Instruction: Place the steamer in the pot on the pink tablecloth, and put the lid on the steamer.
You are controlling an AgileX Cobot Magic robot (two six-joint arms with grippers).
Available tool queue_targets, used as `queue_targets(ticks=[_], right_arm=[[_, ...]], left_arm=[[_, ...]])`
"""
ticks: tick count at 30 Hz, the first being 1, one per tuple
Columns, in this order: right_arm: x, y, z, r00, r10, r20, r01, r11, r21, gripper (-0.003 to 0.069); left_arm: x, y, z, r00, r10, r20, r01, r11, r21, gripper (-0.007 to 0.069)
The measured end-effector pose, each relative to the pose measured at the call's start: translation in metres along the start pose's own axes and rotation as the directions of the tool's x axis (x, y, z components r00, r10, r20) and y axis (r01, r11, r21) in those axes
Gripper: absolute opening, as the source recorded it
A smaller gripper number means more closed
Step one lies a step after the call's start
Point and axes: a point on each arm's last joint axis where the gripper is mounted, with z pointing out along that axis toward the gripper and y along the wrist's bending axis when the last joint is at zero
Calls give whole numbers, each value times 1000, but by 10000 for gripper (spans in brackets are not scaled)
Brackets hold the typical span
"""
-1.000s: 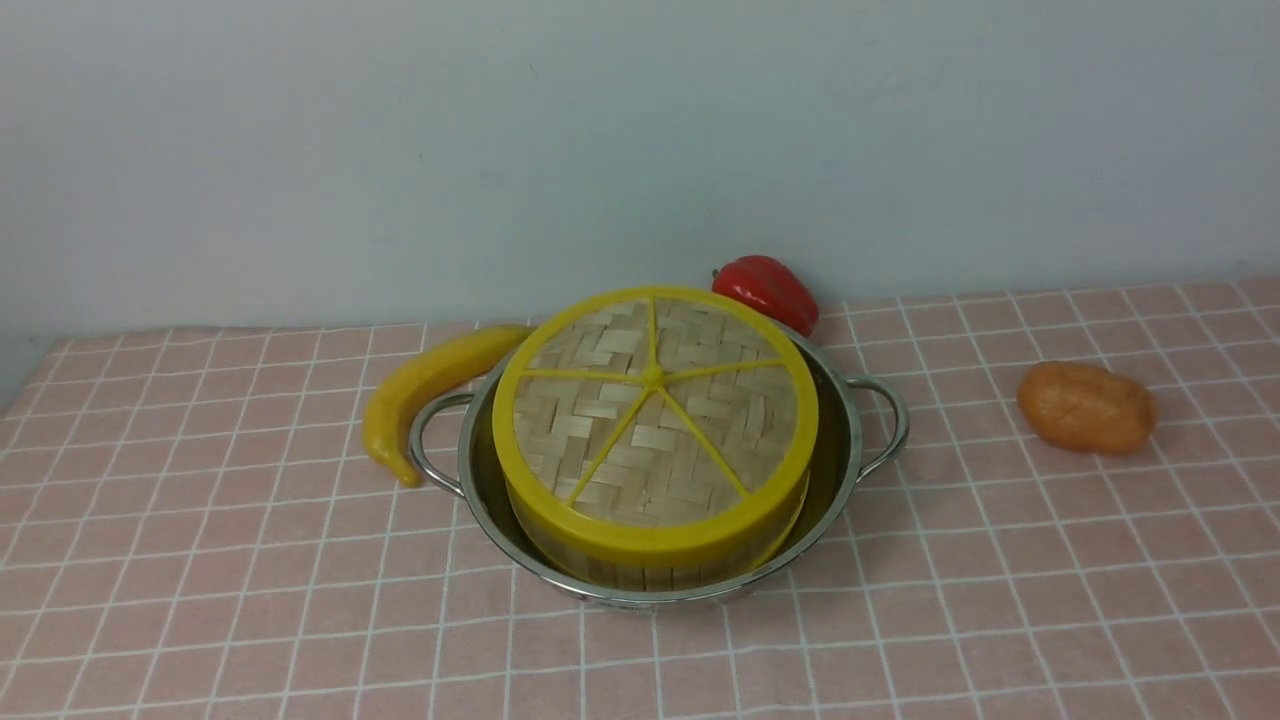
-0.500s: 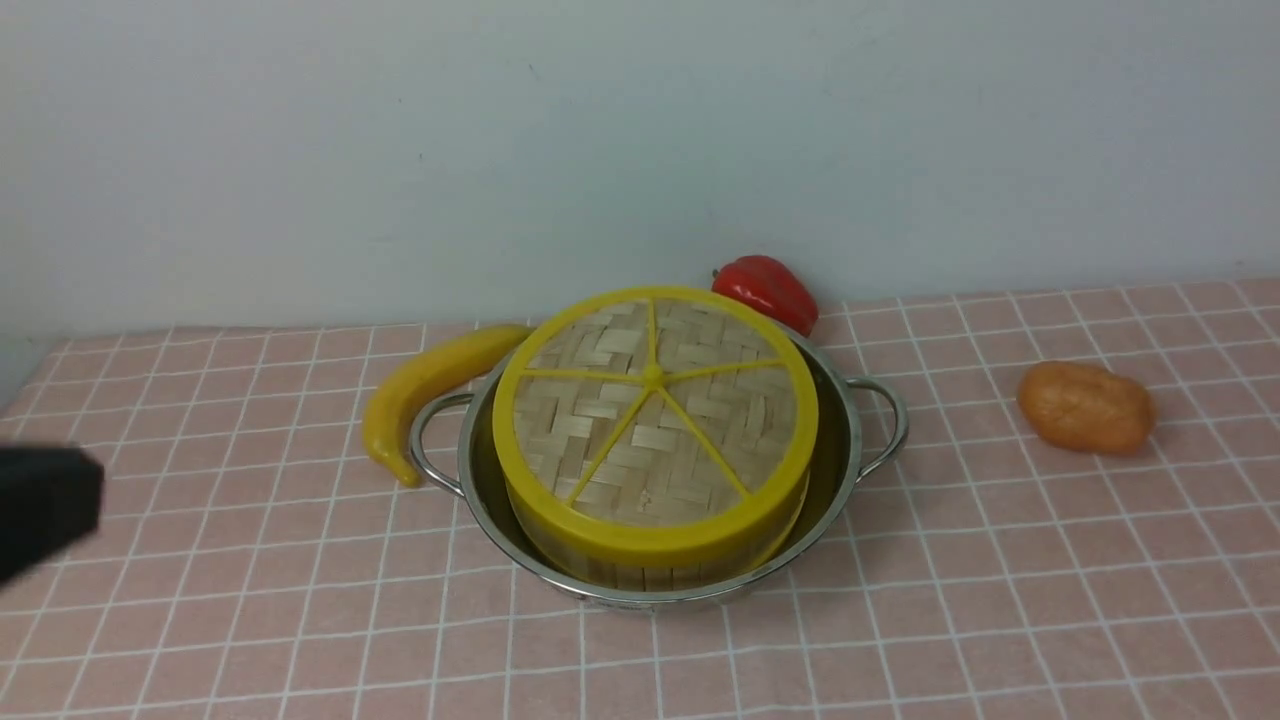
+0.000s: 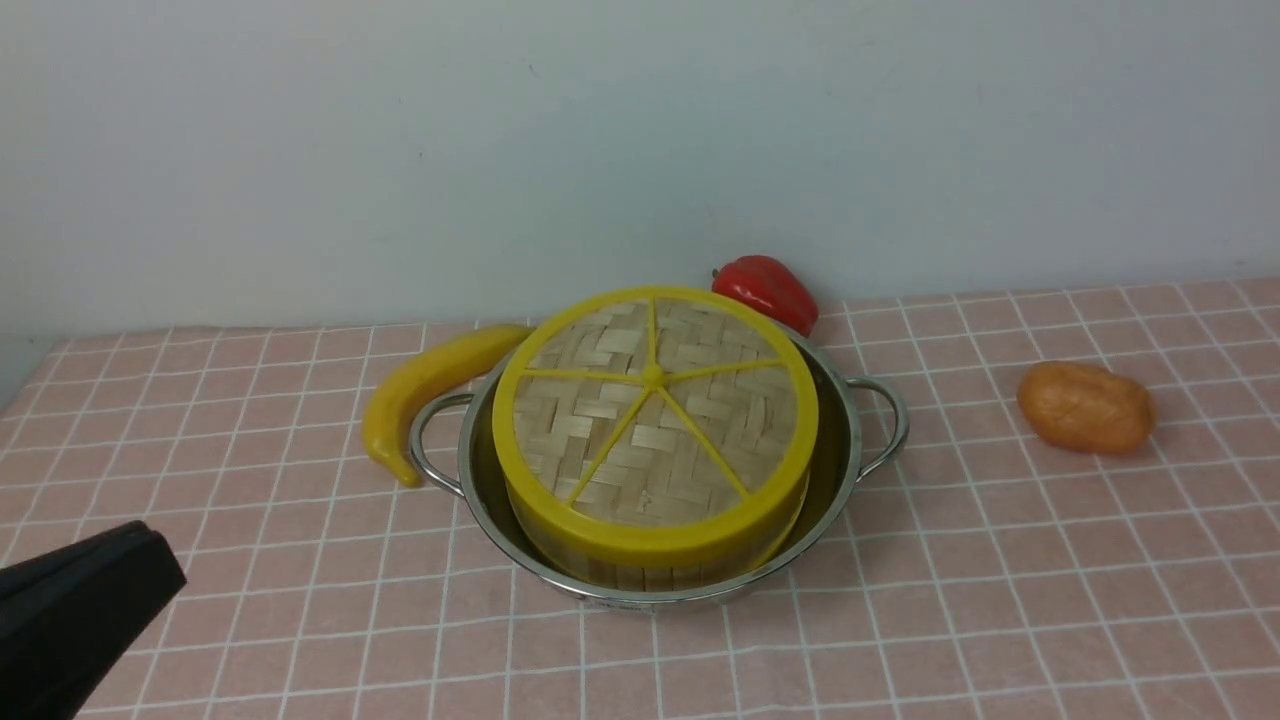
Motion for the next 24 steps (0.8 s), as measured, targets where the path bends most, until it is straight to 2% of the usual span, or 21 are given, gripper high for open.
queue_targets(ticks=[12, 14, 17, 18, 21, 24], right_arm=[[1, 7, 0, 998, 68, -13, -69, 994, -80, 31], [1, 9, 0, 996, 89, -18, -91, 991, -96, 46], [1, 10, 0, 993, 119, -24, -121, 986, -111, 61], [1, 11, 0, 992, 127, -26, -130, 985, -118, 68], [1, 13, 0, 989, 143, -31, -146, 980, -135, 80], [1, 14, -1, 987, 156, -35, -159, 976, -149, 95]], left_arm=[[-1, 2, -3, 999, 28, 29, -28, 999, -19, 1], [-2, 10, -11, 983, 173, 54, -163, 974, -157, 9], [9, 21, -18, 962, 272, 6, -252, 901, -354, 12], [18, 27, -20, 958, 285, -38, -273, 860, -432, 12], [46, 37, -23, 958, 260, -118, -280, 776, -565, 22], [78, 44, -26, 967, 202, -158, -256, 710, -656, 22]])
